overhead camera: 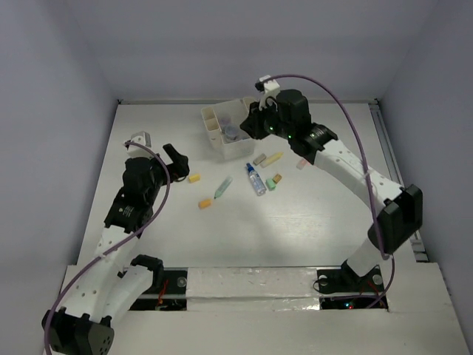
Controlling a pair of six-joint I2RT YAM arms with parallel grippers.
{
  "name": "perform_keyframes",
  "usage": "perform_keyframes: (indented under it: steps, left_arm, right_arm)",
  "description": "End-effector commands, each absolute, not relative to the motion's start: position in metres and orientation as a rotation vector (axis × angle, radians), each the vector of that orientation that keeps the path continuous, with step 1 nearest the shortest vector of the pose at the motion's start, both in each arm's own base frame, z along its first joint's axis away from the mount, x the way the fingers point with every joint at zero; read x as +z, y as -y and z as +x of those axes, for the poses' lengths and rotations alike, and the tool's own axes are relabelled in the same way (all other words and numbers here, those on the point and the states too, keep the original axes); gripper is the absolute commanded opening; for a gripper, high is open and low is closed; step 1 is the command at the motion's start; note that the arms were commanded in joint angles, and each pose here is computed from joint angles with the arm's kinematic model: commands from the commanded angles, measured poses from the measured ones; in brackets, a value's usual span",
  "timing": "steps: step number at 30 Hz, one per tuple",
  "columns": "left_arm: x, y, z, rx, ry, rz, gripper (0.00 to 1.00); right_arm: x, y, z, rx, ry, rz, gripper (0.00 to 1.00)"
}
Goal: Sort the stationery into containers
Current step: Pick up the scissors from the center of the board.
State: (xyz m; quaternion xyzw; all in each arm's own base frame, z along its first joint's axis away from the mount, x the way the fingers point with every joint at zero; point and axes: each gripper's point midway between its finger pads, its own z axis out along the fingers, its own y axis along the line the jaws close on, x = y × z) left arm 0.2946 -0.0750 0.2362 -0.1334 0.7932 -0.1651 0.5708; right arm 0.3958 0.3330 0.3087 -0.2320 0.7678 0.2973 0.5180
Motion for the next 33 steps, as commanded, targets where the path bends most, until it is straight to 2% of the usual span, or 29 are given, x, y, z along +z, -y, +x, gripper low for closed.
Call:
perform_keyframes:
  steps: [1, 4, 5, 6, 8, 9, 13, 17, 18, 20, 22, 33]
  left_arm:
    - [0.243, 0.073, 0.308, -0.431, -1.825, -0.437, 0.99]
    - [0.221, 0.076, 0.321, -0.423, -1.893, -0.448, 0.99]
    - [0.214, 0.076, 0.326, -0.418, -1.919, -0.452, 0.92]
    - [0.202, 0.075, 0.335, -0.395, -1.965, -0.465, 0.68]
    - [0.181, 0.064, 0.346, -0.327, -2.038, -0.486, 0.57]
    - [0.182, 0.061, 0.352, -0.31, -2.046, -0.494, 0.36]
    - [0.155, 0.062, 0.365, -0.263, -2.14, -0.496, 0.15]
    - [0.14, 0.059, 0.382, -0.196, -2.192, -0.5, 0.15]
    - [0.137, 0.062, 0.389, -0.176, -2.209, -0.49, 0.22]
    - [0.129, 0.059, 0.396, -0.108, -2.232, -0.491, 0.31]
    - [0.121, 0.056, 0.4, -0.055, -2.243, -0.496, 0.34]
    - [0.072, 0.065, 0.417, 0.105, -2.343, -0.465, 0.31]
  right_arm:
    - [0.29, -0.333, 0.365, 0.834, -1.863, -0.524, 0.2]
    - [0.291, -0.314, 0.342, 0.84, -1.861, -0.498, 0.22]
    - [0.271, -0.308, 0.332, 0.838, -1.902, -0.499, 0.22]
    - [0.279, -0.303, 0.321, 0.855, -1.881, -0.504, 0.23]
    - [0.259, -0.296, 0.305, 0.878, -1.916, -0.505, 0.27]
    - [0.265, -0.292, 0.297, 0.892, -1.892, -0.506, 0.31]
    - [0.254, -0.278, 0.284, 0.873, -1.886, -0.498, 0.34]
    - [0.256, -0.273, 0.276, 0.881, -1.87, -0.499, 0.35]
    - [0.256, -0.274, 0.275, 0.891, -1.867, -0.501, 0.35]
    - [0.253, -0.275, 0.272, 0.906, -1.869, -0.51, 0.36]
    - [0.252, -0.276, 0.27, 0.915, -1.871, -0.513, 0.36]
    - [0.255, -0.278, 0.267, 0.941, -1.855, -0.526, 0.38]
